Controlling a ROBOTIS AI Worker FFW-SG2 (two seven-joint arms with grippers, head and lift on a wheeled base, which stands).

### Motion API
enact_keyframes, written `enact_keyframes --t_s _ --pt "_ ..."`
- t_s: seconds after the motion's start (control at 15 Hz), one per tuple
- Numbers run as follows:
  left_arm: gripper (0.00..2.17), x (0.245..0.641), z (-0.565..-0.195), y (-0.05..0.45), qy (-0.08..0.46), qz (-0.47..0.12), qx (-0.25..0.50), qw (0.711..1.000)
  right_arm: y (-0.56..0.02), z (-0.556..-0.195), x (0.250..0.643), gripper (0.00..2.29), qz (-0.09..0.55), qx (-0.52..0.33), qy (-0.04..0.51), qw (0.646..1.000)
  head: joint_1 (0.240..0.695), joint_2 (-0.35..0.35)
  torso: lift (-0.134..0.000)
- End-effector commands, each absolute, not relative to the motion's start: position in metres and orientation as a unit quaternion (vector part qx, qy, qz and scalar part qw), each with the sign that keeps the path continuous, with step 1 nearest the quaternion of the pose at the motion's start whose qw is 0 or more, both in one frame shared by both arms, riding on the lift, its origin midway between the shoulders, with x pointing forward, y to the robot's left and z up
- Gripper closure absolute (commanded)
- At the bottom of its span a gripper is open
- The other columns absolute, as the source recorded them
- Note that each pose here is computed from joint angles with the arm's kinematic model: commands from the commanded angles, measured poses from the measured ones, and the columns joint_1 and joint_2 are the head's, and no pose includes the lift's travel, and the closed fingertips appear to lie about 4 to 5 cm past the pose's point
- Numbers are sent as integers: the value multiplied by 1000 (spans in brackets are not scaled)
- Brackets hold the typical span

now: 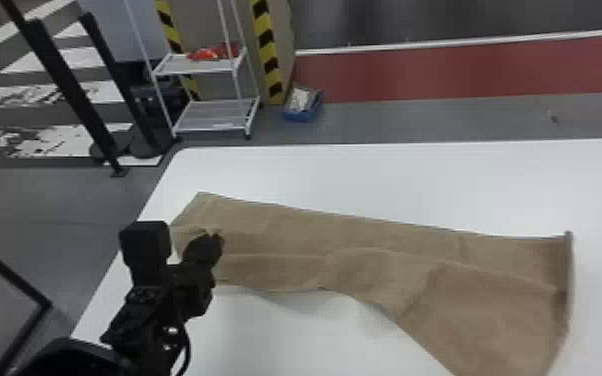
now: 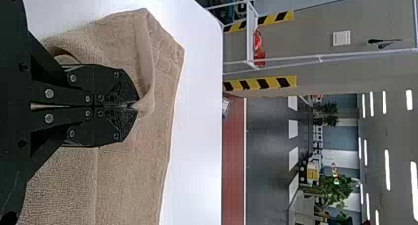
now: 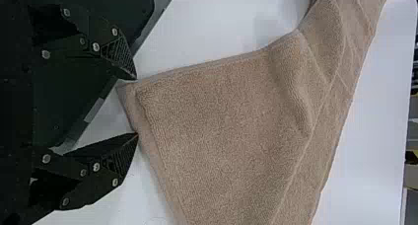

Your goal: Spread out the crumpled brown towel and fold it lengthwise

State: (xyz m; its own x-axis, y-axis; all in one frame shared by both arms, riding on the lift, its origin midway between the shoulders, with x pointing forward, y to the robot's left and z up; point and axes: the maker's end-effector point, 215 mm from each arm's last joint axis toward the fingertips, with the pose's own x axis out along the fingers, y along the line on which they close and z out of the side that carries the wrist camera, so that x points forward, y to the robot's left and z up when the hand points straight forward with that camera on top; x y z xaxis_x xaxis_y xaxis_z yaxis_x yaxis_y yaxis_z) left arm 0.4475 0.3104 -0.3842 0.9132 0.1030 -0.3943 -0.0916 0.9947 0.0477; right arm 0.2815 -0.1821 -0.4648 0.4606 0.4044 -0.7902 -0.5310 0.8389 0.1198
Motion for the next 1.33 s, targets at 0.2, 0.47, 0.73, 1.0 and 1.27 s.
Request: enact_keyframes --t_s 0.2,0.47,0.73,1.0,1.27 --pt "1362 445 -386 311 204 51 14 977 -183 -467 281 869 270 -61 458 845 695 201 -124" --pt "1362 445 -385 310 203 50 14 978 -181 -463 282 1180 279 -53 458 842 695 204 -124" --pt "1366 439 -361 306 186 52 23 981 -208 -431 306 1204 265 -31 422 866 695 194 -124" --pt "1362 418 -347 303 208 56 57 975 -286 -360 355 1204 221 55 339 913 695 127 -124" --pt "1366 408 -340 304 222 62 71 970 -354 -328 401 1204 183 122 301 928 695 -4 -124"
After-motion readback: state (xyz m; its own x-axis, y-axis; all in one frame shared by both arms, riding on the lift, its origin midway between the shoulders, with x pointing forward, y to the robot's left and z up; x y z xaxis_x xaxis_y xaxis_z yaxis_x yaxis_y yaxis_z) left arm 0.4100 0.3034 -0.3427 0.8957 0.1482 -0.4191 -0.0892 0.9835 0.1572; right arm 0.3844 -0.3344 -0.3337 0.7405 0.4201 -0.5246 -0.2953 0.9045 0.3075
